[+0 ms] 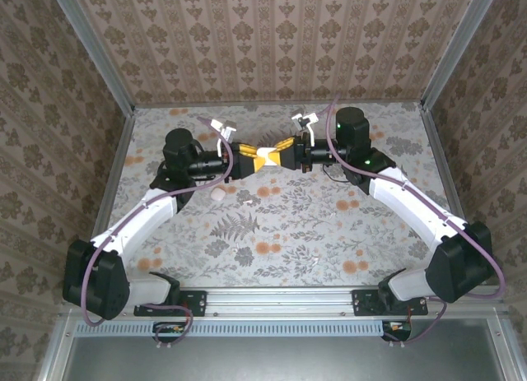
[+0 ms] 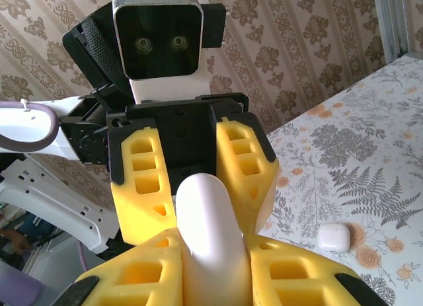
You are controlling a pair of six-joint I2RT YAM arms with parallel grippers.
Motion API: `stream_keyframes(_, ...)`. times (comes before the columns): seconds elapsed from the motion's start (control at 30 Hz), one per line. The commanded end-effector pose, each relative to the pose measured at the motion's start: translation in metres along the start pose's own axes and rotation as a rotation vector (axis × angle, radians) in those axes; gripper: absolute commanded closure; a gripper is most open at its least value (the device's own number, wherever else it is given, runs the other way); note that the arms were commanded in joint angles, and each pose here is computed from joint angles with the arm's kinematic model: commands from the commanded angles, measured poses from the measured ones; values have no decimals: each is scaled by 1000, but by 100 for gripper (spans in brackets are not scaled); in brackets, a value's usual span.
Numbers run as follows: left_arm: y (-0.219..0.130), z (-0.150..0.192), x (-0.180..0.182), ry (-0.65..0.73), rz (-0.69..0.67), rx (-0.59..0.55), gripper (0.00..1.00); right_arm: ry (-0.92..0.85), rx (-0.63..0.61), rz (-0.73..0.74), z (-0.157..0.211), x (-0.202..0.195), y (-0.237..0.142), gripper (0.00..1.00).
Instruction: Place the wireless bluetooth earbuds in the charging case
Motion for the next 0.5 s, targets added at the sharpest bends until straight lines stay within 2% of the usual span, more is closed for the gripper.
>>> stream_keyframes(0.0, 2, -5, -4, 22, 24, -2, 58, -58, -46, -23, -20, 10, -6, 92)
stream_keyframes(0.1, 10, 1, -8, 21, 43, 23, 56, -57, -47, -20, -20, 9, -6, 92)
stream_keyframes(0.2, 12, 1, -7, 20, 48, 30, 59, -57, -48, -18, -20, 9, -6, 92)
stream_keyframes(0.37, 13, -1, -7, 24, 48, 34, 77, -53, -45, -20, -19, 9, -6, 92)
stream_keyframes(0.47, 12, -3, -6, 30, 28, 22, 81, -50, -40, -21, -18, 9, -6, 92)
Point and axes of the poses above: each hand's point on the last joint's axis, 136 mm out from that joint toward the fingers, its own y axis out along the fingers, its own x axis along the line the jaws close on, z = x × y, the point moved 6 cm from there along -y, back along the fingers, and after that the axes turned 15 degrees about -y, right-handed, at the moved point
